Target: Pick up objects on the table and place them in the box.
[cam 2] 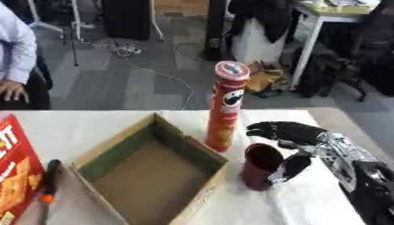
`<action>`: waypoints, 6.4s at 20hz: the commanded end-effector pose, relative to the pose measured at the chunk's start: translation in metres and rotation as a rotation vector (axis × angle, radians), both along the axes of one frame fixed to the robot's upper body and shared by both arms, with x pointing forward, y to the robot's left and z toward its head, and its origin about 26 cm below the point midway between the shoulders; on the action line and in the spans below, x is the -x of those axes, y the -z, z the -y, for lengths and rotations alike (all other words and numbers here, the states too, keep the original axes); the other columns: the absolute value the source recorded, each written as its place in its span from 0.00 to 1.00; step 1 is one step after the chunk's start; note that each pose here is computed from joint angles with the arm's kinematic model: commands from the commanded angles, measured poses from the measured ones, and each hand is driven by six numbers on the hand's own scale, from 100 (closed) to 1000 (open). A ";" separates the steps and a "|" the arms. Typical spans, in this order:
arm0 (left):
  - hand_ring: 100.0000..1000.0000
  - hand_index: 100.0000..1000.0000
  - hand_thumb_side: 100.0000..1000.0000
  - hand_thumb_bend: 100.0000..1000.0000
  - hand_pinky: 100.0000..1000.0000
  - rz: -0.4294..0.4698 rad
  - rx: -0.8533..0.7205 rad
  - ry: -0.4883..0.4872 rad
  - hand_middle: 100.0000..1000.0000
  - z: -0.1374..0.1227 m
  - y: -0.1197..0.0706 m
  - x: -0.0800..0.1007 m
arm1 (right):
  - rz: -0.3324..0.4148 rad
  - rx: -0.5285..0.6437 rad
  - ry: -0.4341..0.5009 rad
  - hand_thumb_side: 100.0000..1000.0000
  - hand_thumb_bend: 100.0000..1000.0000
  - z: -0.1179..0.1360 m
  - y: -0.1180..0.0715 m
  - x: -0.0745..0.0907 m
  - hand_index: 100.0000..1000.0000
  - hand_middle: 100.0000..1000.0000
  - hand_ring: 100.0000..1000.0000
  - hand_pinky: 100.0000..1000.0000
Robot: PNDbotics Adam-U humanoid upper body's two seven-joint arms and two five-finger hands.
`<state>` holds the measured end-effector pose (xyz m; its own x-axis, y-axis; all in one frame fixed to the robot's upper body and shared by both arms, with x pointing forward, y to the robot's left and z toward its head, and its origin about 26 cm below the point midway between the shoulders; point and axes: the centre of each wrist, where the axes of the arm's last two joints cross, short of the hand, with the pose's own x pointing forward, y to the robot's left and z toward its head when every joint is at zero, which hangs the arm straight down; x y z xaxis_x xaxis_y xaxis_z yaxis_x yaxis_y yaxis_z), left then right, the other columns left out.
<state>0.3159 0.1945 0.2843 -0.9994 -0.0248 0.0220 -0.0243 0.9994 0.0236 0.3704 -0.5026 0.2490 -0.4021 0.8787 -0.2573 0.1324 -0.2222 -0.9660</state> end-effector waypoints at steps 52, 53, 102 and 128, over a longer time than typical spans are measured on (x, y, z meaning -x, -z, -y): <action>0.88 0.73 1.00 0.00 0.97 0.021 0.000 -0.016 0.76 -0.004 -0.009 0.003 | -0.041 0.094 0.061 0.58 0.60 0.016 -0.017 0.008 0.87 0.88 0.79 0.56; 0.88 0.73 1.00 0.00 0.97 0.021 0.001 -0.016 0.76 -0.004 -0.009 0.003 | -0.044 0.098 0.065 0.58 0.59 0.016 -0.017 0.008 0.87 0.88 0.79 0.56; 0.86 0.73 1.00 0.00 0.97 -0.003 0.010 -0.039 0.75 -0.007 -0.004 0.003 | 0.015 0.085 -0.010 0.59 0.29 0.003 -0.048 0.011 0.61 0.57 0.46 0.43; 0.86 0.73 1.00 0.00 0.96 -0.017 0.007 -0.048 0.75 -0.010 0.000 0.003 | 0.028 0.087 -0.027 0.63 0.15 0.000 -0.060 0.012 0.49 0.46 0.39 0.40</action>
